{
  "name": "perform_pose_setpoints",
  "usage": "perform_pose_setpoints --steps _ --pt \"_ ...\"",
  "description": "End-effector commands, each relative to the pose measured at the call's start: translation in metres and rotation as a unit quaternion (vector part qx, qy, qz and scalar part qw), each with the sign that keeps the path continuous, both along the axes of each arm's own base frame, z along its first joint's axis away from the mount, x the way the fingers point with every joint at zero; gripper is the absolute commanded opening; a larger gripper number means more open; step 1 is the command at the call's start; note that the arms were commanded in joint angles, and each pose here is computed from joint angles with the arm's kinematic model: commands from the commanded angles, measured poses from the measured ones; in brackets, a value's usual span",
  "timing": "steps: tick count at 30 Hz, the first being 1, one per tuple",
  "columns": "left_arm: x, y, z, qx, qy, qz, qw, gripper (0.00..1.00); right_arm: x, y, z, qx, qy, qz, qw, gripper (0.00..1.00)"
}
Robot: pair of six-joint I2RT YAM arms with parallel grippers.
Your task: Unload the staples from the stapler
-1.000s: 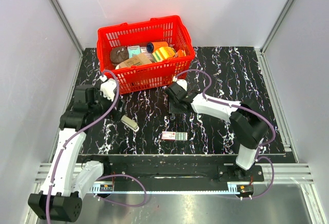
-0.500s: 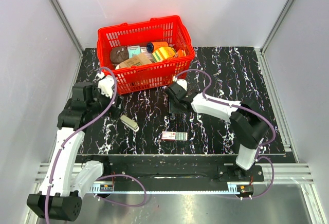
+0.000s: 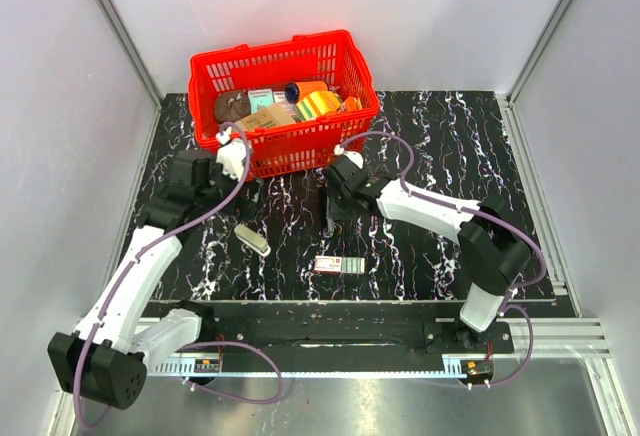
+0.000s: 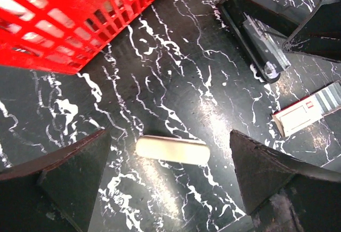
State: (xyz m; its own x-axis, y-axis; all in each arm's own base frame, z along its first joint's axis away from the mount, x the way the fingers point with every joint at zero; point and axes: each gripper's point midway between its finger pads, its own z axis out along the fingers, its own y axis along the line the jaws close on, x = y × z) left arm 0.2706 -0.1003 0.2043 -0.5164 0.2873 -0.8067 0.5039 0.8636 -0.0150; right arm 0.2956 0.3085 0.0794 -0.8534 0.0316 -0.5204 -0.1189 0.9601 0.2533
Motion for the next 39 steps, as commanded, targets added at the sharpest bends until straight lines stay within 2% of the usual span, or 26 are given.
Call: perform_pose_setpoints --steps 1,5,10,15,21,29,39 --pt "0.017 -0.018 -0.007 -0.011 -0.014 0.010 1.000 0.98 0.008 0.029 0.064 0.093 -0.052 0.023 0.994 0.00" --pt "0.014 -0.038 -0.010 -0.013 -0.004 -0.029 1.000 0.99 0.006 0.032 0.072 0.102 -0.054 0.029 0.993 0.00" --pt "0.011 -0.061 -0.002 -0.058 -0.015 -0.073 0.996 0.99 0.001 0.039 0.085 0.136 -0.054 0.035 0.989 0.00" --pt "0.006 -0.081 -0.020 -0.051 0.010 -0.100 0.994 0.99 -0.007 0.041 0.094 0.167 -0.053 0.040 0.984 0.00" --pt "0.008 -0.083 -0.043 -0.036 0.024 -0.101 0.994 0.99 -0.011 0.041 0.102 0.179 -0.057 0.048 0.981 0.00" --pt "0.008 -0.082 -0.047 -0.034 0.022 -0.097 0.994 0.99 -0.011 0.042 0.125 0.199 -0.071 0.046 0.976 0.00" --pt "-0.003 -0.098 -0.046 -0.065 0.016 -0.153 0.986 0.99 -0.020 0.047 0.145 0.233 -0.067 0.055 0.969 0.00"
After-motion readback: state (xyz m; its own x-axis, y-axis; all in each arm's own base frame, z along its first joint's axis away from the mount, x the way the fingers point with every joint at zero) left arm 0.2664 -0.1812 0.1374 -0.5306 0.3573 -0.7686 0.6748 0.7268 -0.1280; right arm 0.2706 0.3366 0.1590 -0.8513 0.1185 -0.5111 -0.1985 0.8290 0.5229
